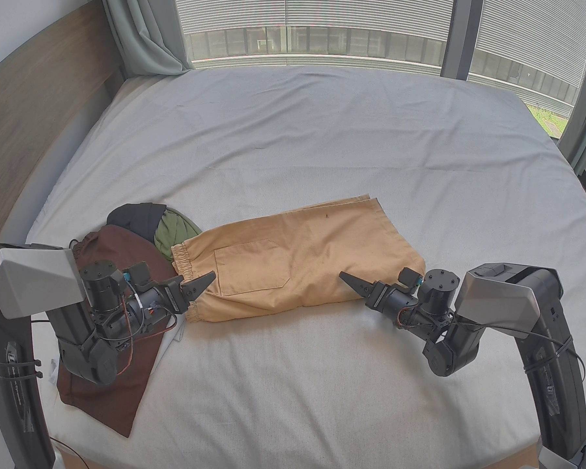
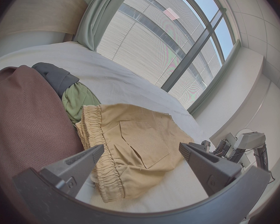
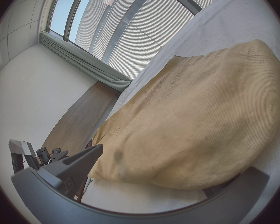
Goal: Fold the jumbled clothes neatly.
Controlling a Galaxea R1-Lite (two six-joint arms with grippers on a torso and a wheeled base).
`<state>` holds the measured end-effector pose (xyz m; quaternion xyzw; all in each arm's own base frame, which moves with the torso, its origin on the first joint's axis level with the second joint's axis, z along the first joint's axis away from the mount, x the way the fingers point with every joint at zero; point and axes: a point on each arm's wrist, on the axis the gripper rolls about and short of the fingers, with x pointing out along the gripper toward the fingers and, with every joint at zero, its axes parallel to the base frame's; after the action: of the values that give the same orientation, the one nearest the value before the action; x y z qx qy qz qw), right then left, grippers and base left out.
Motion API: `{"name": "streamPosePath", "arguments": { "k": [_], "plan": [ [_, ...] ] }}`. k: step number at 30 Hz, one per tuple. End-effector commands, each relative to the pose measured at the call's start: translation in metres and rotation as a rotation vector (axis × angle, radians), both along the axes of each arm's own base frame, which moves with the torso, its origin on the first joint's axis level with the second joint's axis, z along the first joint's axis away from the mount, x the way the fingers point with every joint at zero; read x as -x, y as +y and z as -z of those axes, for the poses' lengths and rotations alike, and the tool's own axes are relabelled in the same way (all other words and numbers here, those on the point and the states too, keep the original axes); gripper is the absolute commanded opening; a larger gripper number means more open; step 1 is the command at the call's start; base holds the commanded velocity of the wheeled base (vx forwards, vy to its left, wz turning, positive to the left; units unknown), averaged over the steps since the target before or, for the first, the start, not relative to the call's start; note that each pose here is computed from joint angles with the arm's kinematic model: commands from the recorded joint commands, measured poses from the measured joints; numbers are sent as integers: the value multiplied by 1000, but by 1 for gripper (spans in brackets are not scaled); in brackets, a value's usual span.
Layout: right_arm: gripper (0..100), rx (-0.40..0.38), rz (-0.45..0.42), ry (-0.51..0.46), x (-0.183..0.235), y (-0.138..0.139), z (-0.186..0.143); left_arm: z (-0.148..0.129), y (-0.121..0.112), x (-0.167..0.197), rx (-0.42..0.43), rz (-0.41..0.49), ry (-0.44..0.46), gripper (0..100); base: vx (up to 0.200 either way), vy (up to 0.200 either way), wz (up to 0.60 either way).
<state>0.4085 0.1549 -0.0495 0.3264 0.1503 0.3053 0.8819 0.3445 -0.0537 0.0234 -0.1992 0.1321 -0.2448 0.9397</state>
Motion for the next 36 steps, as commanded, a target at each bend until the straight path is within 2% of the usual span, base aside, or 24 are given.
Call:
{"name": "streamPosePath", "arguments": {
  "k": [1, 2, 18, 26, 36],
  "plan": [
    [100, 5, 1, 12, 0, 0, 7, 2, 0, -1, 0, 0, 4, 100, 0, 0, 0],
    [0, 5, 2, 12, 0, 0, 7, 1, 0, -1, 0, -2, 2, 100, 0, 0, 0],
    [0, 10, 5, 22, 3, -2, 7, 1, 0, -1, 3, 1, 4, 100, 0, 0, 0],
    [0, 33, 1, 52, 17, -7, 0, -1, 0, -2, 9, 11, -6, 100, 0, 0, 0],
    [0, 130, -15, 73, 44, -18, -8, -2, 0, -4, 12, 12, -13, 100, 0, 0, 0]
  ]
}}
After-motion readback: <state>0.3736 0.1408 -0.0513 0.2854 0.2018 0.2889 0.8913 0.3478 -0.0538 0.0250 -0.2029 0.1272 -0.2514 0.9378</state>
